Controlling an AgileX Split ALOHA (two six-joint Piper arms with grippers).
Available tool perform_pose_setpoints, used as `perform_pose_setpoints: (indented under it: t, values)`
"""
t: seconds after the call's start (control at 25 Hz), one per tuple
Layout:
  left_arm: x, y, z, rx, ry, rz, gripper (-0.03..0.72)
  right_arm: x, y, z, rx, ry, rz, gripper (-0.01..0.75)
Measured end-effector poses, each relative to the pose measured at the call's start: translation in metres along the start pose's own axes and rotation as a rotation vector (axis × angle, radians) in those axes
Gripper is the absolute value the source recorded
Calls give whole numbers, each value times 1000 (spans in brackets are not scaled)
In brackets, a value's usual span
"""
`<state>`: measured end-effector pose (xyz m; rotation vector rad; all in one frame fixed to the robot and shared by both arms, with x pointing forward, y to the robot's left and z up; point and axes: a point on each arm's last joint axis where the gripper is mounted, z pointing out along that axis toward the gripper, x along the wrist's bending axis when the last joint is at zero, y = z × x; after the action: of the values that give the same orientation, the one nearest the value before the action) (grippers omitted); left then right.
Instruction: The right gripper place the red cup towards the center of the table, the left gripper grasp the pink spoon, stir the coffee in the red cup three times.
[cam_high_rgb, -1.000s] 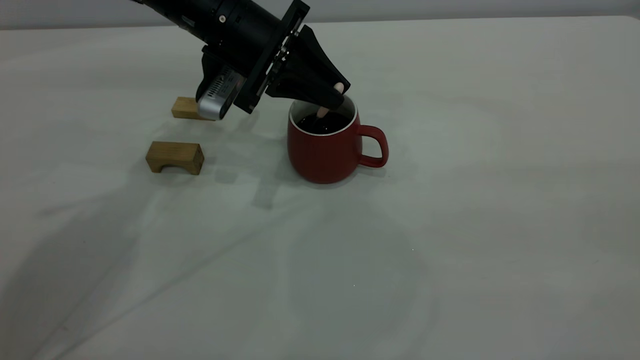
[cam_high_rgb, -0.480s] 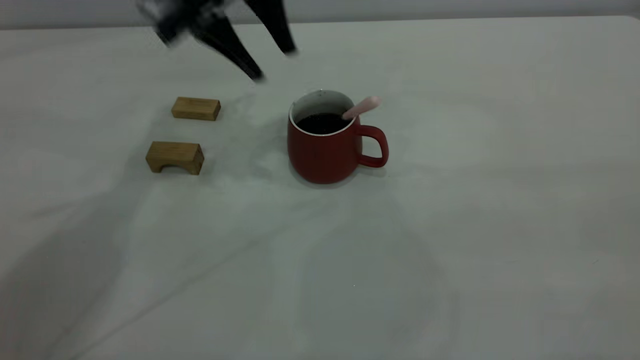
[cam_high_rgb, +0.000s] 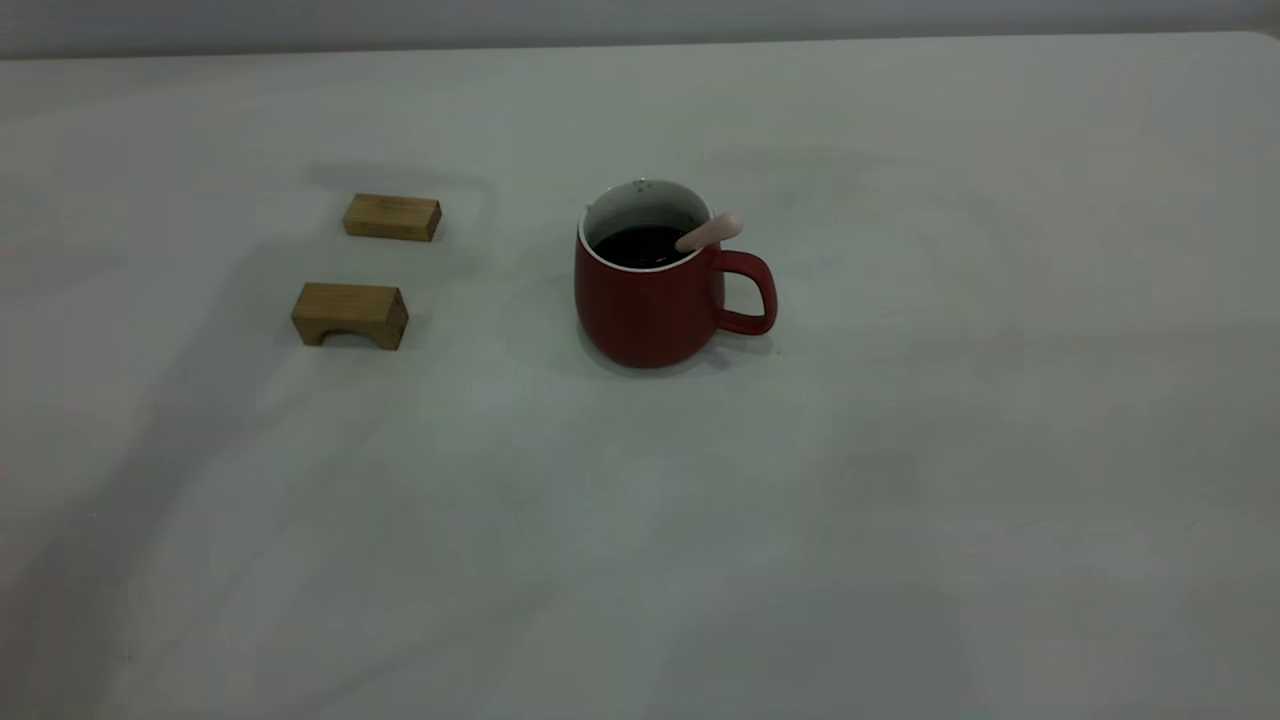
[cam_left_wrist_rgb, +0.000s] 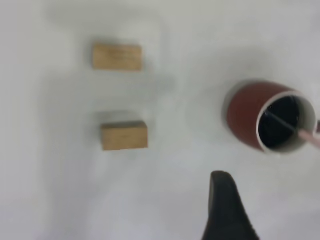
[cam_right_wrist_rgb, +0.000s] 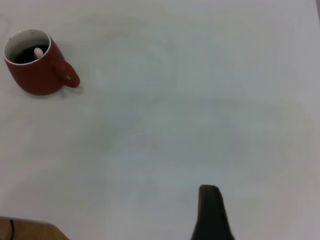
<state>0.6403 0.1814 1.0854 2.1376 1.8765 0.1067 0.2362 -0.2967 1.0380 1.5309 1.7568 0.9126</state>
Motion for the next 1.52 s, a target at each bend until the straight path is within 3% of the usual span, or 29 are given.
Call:
perform_pose_setpoints:
  t: [0.24, 0.64, 0.88, 1.12, 1.52]
  values:
    - [17, -70, -61, -30, 133, 72, 515, 0, 0, 0, 0, 0, 0, 585]
    - [39, -223, -97, -39, 141, 181, 515, 0, 0, 0, 0, 1, 0, 585]
    - [64, -310, -107, -192, 175, 47, 515, 0, 0, 0, 0, 1, 0, 585]
    - [64, -374, -98, -376, 174, 17, 515, 0, 0, 0, 0, 1, 0, 585]
    - [63, -415, -73, -552, 154, 30, 515, 0, 0, 0, 0, 1, 0, 585]
